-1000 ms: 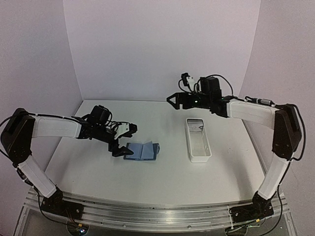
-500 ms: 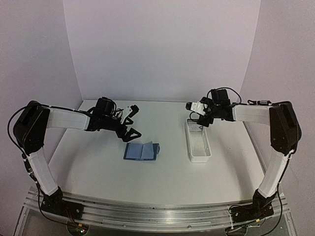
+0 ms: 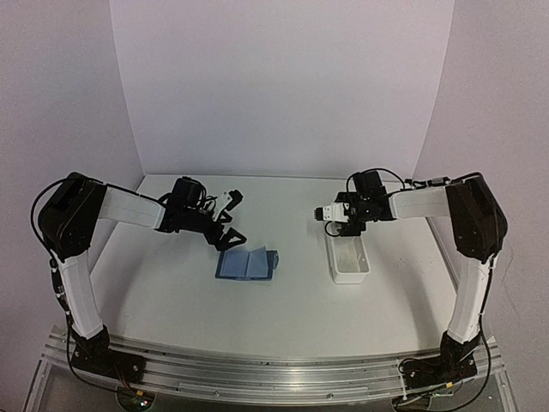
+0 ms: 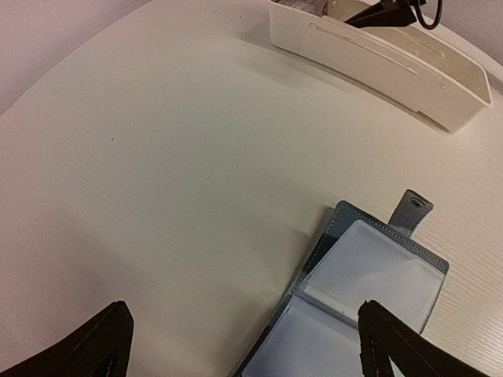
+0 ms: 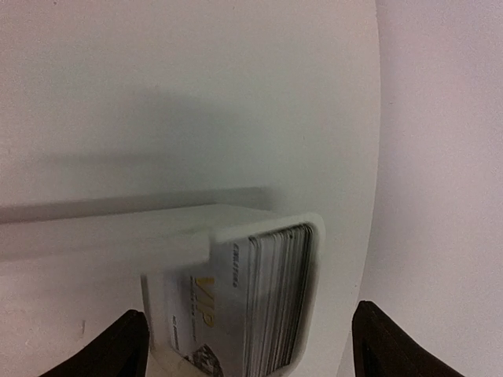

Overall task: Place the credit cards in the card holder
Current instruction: Pick up the credit card from the storage box.

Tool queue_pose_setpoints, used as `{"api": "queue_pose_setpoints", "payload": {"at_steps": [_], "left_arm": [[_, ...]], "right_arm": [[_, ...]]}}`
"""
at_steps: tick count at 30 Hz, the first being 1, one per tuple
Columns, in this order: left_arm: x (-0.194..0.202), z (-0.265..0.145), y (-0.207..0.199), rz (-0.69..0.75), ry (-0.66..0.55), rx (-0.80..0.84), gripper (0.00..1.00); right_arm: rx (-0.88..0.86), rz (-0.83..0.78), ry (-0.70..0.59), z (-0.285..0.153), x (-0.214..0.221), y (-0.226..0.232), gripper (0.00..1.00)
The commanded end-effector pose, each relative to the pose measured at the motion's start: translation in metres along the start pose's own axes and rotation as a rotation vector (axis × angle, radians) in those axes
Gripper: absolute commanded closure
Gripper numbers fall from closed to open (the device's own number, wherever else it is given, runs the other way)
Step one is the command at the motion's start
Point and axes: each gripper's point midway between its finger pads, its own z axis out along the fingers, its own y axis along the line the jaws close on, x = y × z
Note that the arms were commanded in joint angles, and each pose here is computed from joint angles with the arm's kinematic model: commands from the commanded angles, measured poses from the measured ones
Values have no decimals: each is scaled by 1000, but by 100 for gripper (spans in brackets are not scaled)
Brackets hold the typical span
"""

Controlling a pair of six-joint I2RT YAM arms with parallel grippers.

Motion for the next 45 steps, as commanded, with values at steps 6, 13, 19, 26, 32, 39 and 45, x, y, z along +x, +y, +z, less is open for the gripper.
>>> {"api": "queue_pose_setpoints", "payload": {"at_steps": [6,13,19,26,32,39,45], "left_arm": [[-22,0,17,-14,-73,-14,0],[-18,-1,21,-10,-71,-18,0],[-23,-3,12,34,-90,35,0],[-24,-4,-1,60,-99,103,1],[-24,-4,-3,59,-99,114,1],[-23,-6,-7,52,-100,134,1],[-24,-8,-9,53,-102,140,1]], "right_arm": [[165,-18,129,21,9,-35,17],[165,-56,181,27,10,-29,19],[205,39,197,36,11,-43,26],[202,74,180,29,7,-43,46],[197,104,166,25,3,-49,64],[169,128,144,19,-2,-53,74],[158,144,127,13,-6,-60,92]]}}
